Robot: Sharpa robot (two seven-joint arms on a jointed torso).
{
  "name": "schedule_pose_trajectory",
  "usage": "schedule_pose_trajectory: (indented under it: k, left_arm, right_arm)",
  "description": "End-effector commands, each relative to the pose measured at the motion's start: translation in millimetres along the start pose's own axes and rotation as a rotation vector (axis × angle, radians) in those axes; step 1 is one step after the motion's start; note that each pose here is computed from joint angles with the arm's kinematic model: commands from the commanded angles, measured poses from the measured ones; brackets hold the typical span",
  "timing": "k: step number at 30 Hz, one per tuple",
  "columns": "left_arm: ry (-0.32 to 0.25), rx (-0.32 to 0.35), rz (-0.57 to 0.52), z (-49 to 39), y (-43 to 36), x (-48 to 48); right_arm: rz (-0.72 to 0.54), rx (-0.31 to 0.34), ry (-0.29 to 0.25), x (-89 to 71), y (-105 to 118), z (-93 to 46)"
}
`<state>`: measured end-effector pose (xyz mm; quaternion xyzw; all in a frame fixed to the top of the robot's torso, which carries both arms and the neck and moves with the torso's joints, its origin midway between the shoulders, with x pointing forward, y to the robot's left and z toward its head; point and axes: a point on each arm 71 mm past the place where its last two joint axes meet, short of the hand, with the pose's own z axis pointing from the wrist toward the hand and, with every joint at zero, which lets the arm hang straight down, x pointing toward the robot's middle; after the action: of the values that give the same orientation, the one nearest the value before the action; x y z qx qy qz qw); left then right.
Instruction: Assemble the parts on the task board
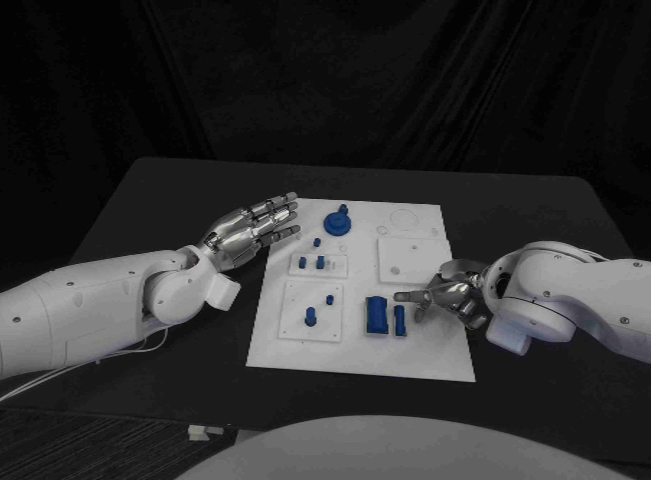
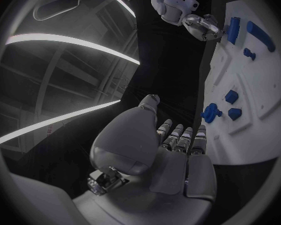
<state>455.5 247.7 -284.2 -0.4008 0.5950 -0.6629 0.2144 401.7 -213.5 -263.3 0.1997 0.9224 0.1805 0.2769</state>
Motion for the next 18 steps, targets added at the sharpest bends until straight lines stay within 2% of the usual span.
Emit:
schedule_pose_trajectory:
  k: [1, 7, 12, 18]
  left_arm:
    - [0.01, 0.016, -0.008, 0.0, -0.9, 1.2]
    - [0.011, 0.015, -0.009, 0.1, -0.8, 1.2]
    - [0.011, 0.015, -0.009, -0.1, -0.8, 1.1]
    - [0.01, 0.014, -0.009, -0.3, -0.8, 0.9]
  right_arm:
    - [0.032, -0.076, -0.081, -8.9, 4.3, -8.7]
    - [0.057, -0.165, -0.13, -13.6, 6.2, -19.1]
    - [0.05, -0.205, -0.114, -10.0, 7.4, -20.6]
    - [0.04, -0.215, -0.086, -4.6, 7.7, -17.3]
